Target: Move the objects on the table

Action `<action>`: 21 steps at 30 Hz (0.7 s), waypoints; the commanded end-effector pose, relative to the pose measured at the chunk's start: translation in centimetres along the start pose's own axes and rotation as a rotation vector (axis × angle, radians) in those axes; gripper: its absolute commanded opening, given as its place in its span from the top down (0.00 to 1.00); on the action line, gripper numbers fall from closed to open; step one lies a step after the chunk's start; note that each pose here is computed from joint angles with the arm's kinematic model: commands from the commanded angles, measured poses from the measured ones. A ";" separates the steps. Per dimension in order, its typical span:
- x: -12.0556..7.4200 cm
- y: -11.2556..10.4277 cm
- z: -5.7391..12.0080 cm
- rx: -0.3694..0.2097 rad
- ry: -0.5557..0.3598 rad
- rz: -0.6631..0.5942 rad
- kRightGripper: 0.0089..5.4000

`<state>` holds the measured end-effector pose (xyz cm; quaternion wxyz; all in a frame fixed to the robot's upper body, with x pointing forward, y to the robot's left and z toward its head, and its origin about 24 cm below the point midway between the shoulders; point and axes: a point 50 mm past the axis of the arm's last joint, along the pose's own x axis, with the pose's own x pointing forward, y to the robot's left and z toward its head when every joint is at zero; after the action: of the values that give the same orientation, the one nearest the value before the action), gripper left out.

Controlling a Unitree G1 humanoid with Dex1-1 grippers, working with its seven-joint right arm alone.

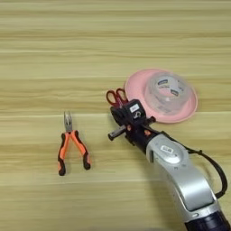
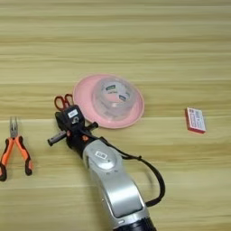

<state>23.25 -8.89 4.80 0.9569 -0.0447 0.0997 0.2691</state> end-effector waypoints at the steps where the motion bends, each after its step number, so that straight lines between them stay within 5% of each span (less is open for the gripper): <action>1: 0.5 -0.4 2.5 -0.034 -0.109 -0.015 1.00; 21: 0.6 -0.5 2.8 0.022 -0.158 -0.068 1.00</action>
<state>23.58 -9.14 4.96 0.9647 -0.0305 0.0934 0.2444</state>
